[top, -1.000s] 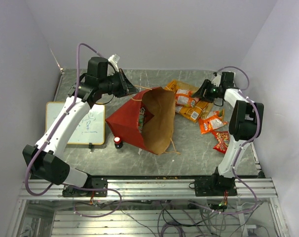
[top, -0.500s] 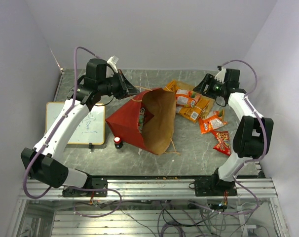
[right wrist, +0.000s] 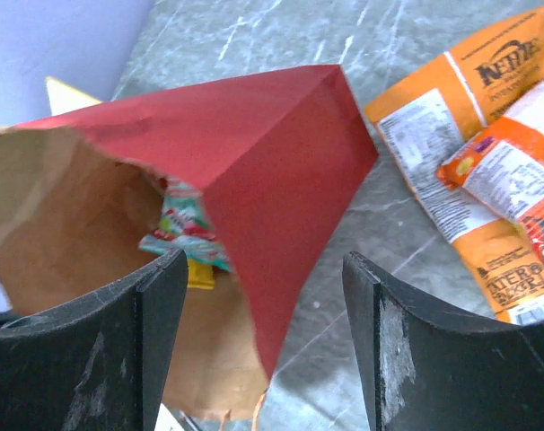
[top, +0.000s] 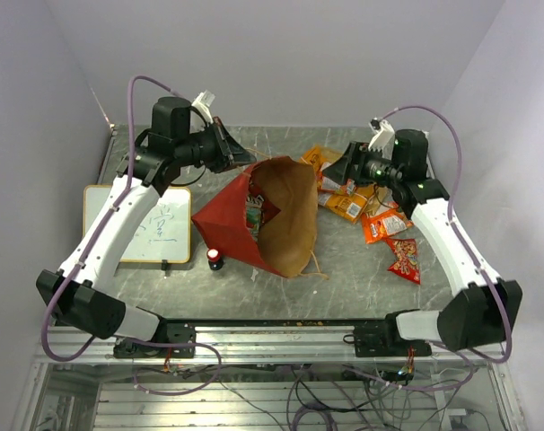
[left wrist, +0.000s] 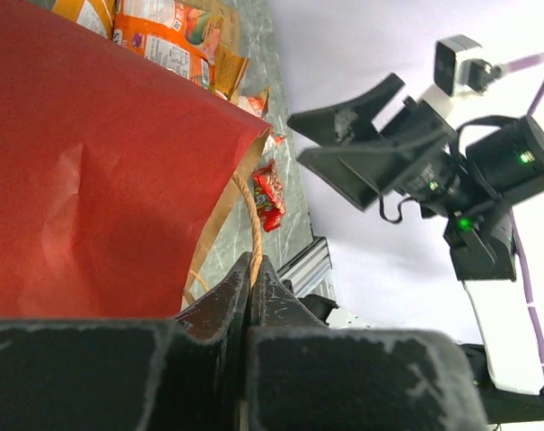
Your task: Take the snacks out of the paper bag
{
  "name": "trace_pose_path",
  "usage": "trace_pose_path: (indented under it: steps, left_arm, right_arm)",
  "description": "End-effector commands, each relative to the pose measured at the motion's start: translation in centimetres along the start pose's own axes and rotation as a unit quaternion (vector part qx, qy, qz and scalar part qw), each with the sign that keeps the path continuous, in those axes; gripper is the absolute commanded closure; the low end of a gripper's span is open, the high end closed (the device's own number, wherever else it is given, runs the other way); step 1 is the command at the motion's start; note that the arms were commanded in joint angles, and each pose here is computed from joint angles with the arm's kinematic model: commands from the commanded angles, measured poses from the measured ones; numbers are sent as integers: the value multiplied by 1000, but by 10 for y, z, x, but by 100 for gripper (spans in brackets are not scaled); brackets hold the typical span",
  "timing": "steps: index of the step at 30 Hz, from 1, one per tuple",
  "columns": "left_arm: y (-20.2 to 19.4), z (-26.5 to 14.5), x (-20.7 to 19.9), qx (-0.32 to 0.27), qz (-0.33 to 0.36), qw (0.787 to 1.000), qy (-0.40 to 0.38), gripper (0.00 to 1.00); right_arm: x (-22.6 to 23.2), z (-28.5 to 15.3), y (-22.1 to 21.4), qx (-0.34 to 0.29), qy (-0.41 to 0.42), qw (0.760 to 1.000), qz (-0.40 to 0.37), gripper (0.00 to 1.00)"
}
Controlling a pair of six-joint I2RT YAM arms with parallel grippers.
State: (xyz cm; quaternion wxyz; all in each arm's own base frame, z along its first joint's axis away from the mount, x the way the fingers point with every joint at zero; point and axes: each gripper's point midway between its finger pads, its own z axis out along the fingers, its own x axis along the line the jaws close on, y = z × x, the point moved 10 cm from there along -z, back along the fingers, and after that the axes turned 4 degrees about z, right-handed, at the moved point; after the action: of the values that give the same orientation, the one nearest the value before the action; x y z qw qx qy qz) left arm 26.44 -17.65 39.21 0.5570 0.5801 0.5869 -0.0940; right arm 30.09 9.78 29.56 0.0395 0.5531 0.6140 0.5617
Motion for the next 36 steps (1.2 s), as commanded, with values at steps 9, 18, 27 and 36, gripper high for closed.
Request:
trace_pose_path:
  steps: [9, 18, 27, 36]
  left_arm:
    - [-10, -9, 1, 18, -2, 1000, -15, 93]
    - [-9, -11, -4, 16, -5, 1000, -22, 93]
    - [2, -3, -7, 17, 13, 999, -38, 93]
    - [36, 23, -2, 2, 112, 994, -17, 93]
  right_arm:
    - [77, -31, -56, 65, 55, 994, -68, 31]
    - [114, 21, -121, 105, 70, 982, -142, 29]
    - [103, 89, -158, 32, -7, 971, -235, 21]
    - [96, 133, -179, 63, 74, 943, -317, 20]
